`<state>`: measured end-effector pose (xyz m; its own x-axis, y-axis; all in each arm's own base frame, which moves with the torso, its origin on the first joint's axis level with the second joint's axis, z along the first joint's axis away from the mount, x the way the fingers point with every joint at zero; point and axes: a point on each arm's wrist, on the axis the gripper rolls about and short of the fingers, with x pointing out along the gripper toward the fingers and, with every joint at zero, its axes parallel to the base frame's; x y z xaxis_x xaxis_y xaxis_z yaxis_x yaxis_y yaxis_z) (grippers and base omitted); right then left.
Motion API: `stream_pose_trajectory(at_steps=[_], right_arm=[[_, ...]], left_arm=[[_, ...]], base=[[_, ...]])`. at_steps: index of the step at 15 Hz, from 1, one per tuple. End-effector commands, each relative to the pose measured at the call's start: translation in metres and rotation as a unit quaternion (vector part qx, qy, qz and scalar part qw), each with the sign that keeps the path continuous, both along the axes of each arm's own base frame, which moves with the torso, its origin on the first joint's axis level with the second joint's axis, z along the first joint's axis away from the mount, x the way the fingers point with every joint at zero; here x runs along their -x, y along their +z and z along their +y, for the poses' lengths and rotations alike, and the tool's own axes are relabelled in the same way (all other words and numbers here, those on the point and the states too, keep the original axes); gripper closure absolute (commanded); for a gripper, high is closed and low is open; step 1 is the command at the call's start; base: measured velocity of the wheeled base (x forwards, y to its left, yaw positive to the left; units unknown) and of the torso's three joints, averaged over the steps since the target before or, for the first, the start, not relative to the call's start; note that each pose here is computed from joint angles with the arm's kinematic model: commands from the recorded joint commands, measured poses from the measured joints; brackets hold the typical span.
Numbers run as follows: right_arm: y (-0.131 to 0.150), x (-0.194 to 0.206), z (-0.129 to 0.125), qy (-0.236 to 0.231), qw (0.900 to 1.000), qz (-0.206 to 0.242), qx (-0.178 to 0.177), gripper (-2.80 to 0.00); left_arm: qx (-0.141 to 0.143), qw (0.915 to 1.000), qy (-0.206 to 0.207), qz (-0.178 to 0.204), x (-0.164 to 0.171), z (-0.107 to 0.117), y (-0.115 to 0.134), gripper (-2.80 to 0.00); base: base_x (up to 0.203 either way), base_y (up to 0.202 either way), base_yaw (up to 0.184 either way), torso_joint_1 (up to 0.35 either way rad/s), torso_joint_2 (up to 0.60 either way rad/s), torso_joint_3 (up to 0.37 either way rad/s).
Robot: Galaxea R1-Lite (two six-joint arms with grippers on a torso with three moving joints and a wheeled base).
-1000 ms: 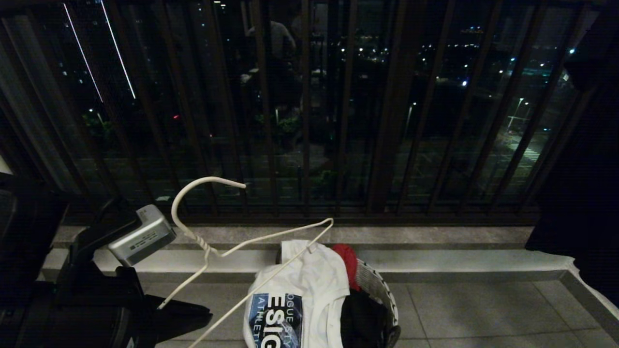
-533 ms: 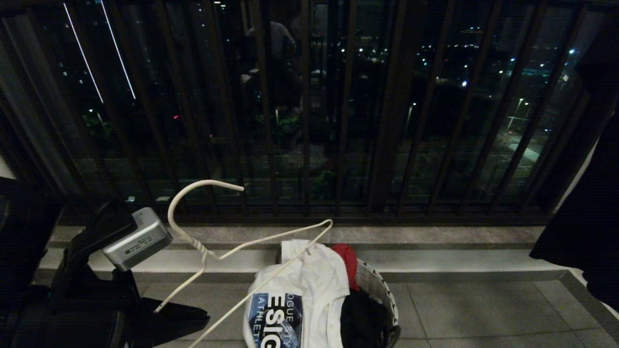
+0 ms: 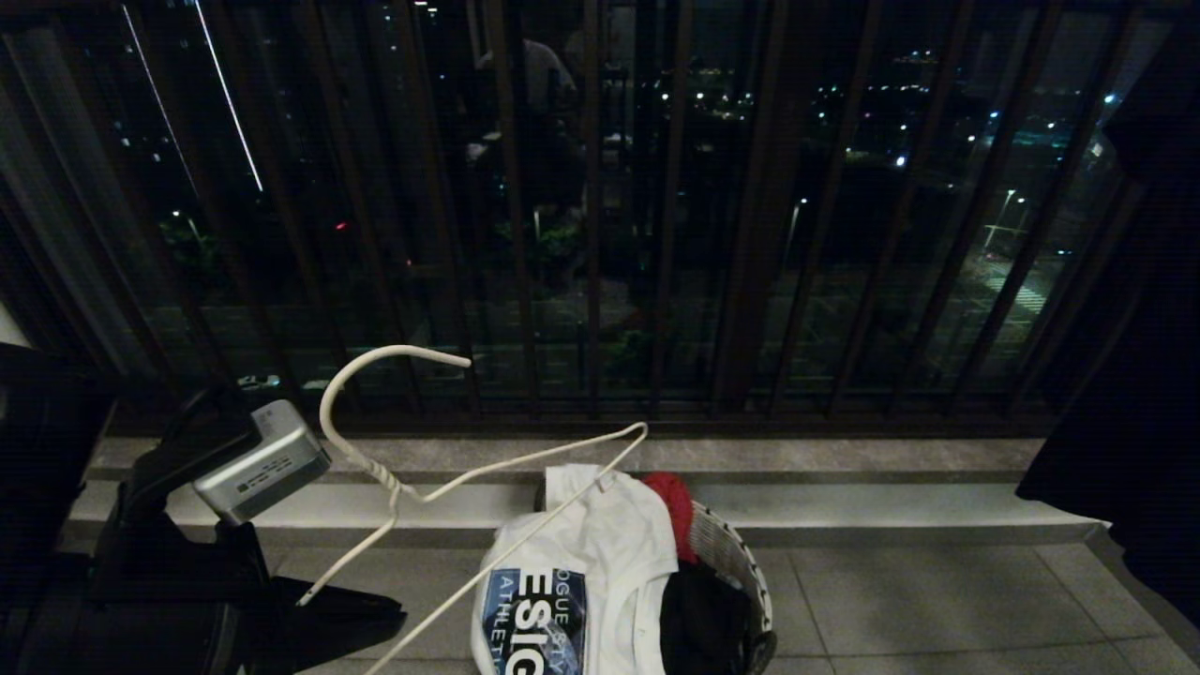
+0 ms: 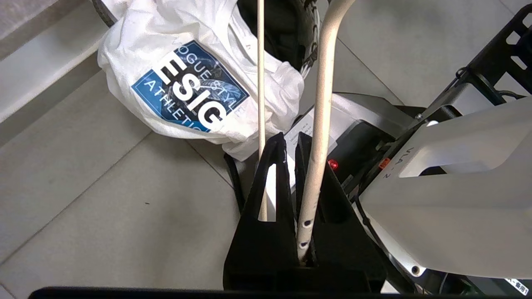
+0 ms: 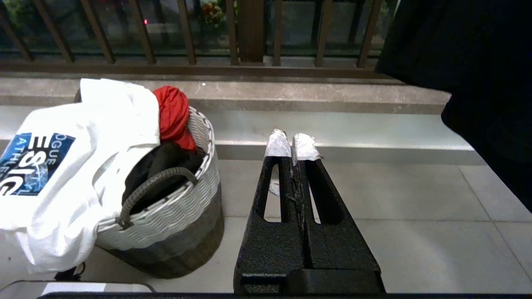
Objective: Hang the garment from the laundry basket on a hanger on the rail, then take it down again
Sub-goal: Pick up clothes from the basket
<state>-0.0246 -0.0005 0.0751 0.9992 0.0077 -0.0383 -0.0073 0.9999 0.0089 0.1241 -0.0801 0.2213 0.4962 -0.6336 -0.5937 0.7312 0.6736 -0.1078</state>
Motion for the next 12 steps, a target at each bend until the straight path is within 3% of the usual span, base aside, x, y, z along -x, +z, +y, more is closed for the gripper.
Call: stream_pose_trajectory(at_steps=[1, 12], right_arm=[[0.0001, -0.0001, 0.0000, 0.000, 1.000, 0.001, 0.000, 0.00], [0.0001, -0.0001, 0.0000, 0.000, 1.000, 0.001, 0.000, 0.00]], left_arm=[[0.001, 1.0000, 0.000, 0.000, 0.0003, 0.0001, 0.0007, 0.00], [0.003, 1.0000, -0.002, -0.004, 0.0023, 0.0010, 0.0017, 0.00]], base=[[0.000, 0.000, 0.000, 0.000, 0.00, -0.121], [0.000, 0.000, 0.000, 0.003, 0.00, -0.191]])
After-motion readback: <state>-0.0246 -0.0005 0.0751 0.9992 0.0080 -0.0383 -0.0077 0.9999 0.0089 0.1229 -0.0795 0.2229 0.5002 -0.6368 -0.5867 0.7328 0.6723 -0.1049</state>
